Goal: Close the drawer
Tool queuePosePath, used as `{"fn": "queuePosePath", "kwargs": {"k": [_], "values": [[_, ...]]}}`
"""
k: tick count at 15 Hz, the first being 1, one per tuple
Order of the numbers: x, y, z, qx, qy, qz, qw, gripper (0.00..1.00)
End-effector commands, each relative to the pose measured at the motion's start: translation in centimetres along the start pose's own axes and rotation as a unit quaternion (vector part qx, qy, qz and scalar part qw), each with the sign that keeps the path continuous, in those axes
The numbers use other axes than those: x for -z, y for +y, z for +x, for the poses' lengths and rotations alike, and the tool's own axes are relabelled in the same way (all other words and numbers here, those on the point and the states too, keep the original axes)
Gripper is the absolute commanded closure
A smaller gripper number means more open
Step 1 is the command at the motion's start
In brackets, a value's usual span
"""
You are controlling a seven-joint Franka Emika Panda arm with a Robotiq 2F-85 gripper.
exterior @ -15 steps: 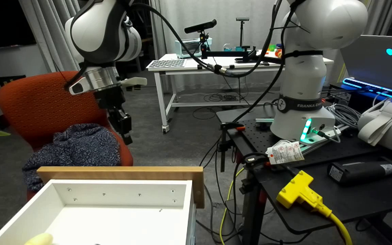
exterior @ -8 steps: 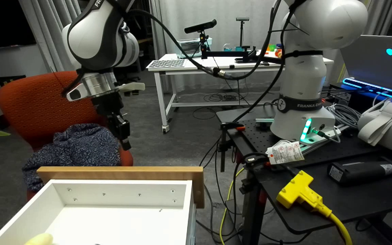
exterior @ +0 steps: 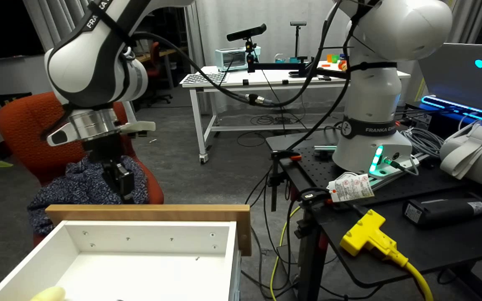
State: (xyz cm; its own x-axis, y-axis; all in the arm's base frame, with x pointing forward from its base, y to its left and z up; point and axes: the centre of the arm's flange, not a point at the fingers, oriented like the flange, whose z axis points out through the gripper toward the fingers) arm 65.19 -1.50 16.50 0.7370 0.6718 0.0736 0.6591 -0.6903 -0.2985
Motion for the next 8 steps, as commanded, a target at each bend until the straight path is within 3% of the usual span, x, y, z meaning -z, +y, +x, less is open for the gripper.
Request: {"fn": "queuePosePath", "kwargs": {"k": [1,8], "values": [[-0.5,2.2,4.3,0.047,-0.007,0.01,0.9988,1.0],[-1.4,-0.6,11.3,0.165,-0.003,0.046,0.9853,1.0]]}}
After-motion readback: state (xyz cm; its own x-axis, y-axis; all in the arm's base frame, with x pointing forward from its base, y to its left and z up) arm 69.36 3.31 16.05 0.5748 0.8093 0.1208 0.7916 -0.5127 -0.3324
